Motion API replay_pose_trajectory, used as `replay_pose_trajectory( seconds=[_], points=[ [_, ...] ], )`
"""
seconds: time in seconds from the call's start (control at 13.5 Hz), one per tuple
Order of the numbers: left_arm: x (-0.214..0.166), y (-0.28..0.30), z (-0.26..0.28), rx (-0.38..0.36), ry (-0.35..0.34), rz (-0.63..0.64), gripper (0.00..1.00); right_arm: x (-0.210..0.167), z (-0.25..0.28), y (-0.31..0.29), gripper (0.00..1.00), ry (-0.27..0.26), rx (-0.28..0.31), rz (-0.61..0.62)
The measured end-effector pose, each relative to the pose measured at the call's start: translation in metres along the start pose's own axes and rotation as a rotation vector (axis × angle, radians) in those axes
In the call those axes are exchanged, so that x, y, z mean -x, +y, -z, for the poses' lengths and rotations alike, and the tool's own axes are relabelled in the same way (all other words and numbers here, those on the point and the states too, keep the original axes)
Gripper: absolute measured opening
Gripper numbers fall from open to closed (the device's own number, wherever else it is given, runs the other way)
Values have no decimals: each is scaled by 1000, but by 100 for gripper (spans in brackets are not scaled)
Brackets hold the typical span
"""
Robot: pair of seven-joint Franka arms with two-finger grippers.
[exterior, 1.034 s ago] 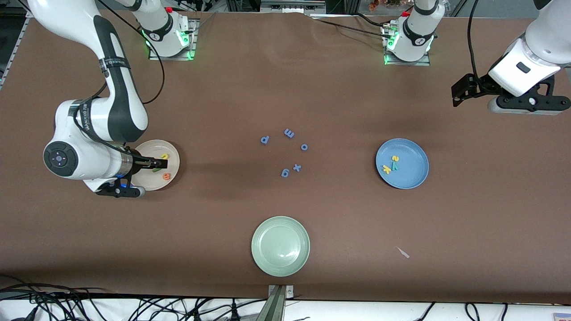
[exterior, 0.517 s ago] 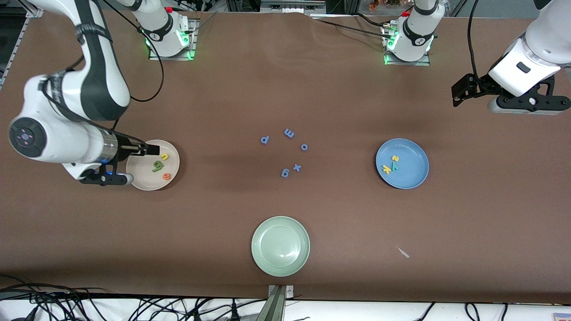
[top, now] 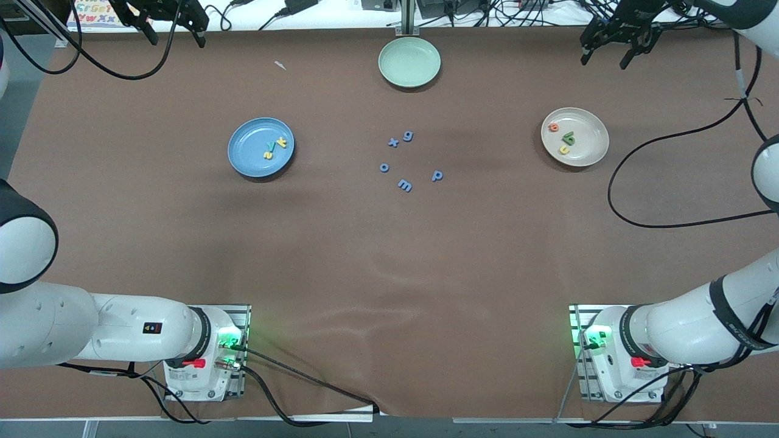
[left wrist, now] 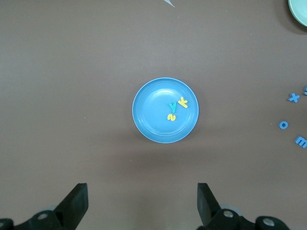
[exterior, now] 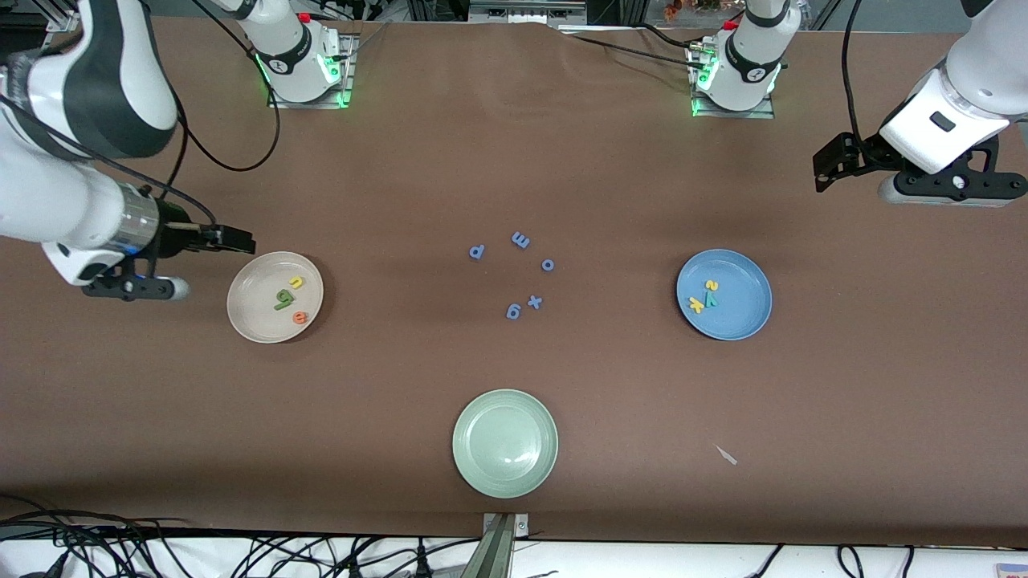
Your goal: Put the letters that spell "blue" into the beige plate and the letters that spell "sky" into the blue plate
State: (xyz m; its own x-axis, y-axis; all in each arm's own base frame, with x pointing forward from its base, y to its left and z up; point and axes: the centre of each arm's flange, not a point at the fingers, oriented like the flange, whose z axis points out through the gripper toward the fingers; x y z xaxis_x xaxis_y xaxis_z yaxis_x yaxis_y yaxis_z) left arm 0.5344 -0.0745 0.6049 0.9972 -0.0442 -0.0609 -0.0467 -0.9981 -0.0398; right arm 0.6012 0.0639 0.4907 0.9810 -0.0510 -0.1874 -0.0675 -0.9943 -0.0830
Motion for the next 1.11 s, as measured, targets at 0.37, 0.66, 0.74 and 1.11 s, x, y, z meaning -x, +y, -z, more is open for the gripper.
replay_pose_trajectory(
  seconds=[0.37,0.66,0.74,1.11],
  points=[
    [0,0,0,0,0,0,100,26,37,12,100,24,53,5],
    [0,0,0,0,0,0,100,35,51,14,100,50,87,11],
    [0,0,0,0,0,0,100,36,55,17,100,58,92,8],
    [0,0,0,0,-1,0,100,44,77,47,100,105,92,-37]
  ],
)
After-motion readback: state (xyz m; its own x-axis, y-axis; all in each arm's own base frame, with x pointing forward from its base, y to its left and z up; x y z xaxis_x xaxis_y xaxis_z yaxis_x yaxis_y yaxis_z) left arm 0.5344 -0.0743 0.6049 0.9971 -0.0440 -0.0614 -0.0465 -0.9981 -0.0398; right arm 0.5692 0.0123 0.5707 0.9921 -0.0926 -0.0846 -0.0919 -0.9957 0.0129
